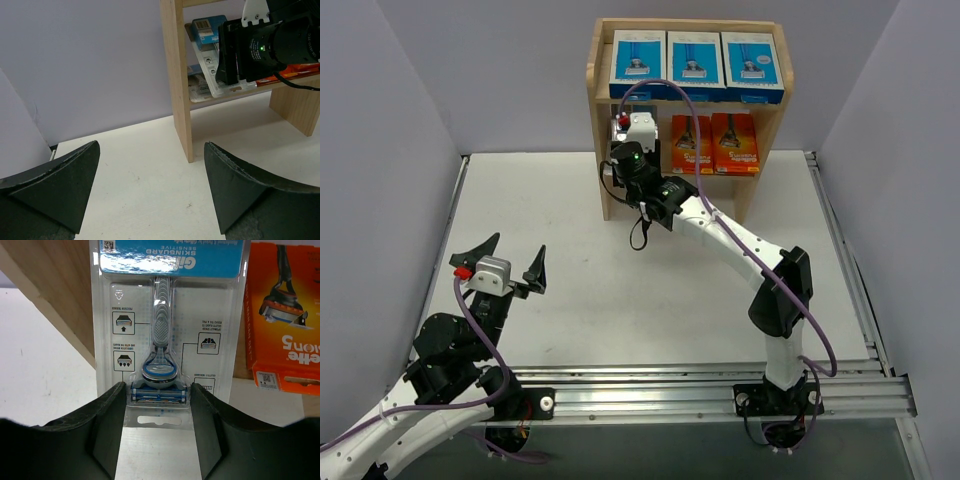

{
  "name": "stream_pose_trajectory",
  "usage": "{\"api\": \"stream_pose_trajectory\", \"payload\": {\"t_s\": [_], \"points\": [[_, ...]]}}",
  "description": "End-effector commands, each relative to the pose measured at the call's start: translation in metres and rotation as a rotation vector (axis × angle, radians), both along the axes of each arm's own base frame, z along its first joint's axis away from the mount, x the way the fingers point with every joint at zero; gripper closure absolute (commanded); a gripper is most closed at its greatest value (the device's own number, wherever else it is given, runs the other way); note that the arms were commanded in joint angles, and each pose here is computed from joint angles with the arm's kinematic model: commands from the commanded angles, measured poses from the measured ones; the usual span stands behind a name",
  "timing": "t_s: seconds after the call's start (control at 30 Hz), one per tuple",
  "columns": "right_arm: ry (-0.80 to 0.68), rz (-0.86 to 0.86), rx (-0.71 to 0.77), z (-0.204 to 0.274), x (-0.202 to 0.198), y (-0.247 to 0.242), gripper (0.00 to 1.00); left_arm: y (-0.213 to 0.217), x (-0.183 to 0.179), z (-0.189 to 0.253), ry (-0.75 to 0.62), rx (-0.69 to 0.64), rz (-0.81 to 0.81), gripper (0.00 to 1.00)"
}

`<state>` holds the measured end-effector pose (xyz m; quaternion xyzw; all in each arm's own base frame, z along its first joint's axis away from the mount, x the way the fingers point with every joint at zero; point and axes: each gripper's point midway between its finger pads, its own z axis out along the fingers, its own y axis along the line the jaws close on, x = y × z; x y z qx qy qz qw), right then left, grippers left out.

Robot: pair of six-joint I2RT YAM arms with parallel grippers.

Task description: Place and organize the shaving razors onto the shelf

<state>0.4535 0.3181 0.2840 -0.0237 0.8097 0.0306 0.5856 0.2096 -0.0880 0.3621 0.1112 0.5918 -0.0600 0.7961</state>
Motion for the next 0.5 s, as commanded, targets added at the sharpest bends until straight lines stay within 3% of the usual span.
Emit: {"api": "stream_pose_trajectory", "payload": {"t_s": [0.0,0.47], "points": [[-0.123,-0.052,0.059,0.040,0.015,-0.002,1.00,0.002,-0.005,0.019,-0.038,-0.055,-0.021,0.06],[-0.188,-0.062,0.060,0.038,0.033,0.010,1.00,-0.001,-0.007,0.020,-0.040,-0.062,-0.044,0.06]]}}
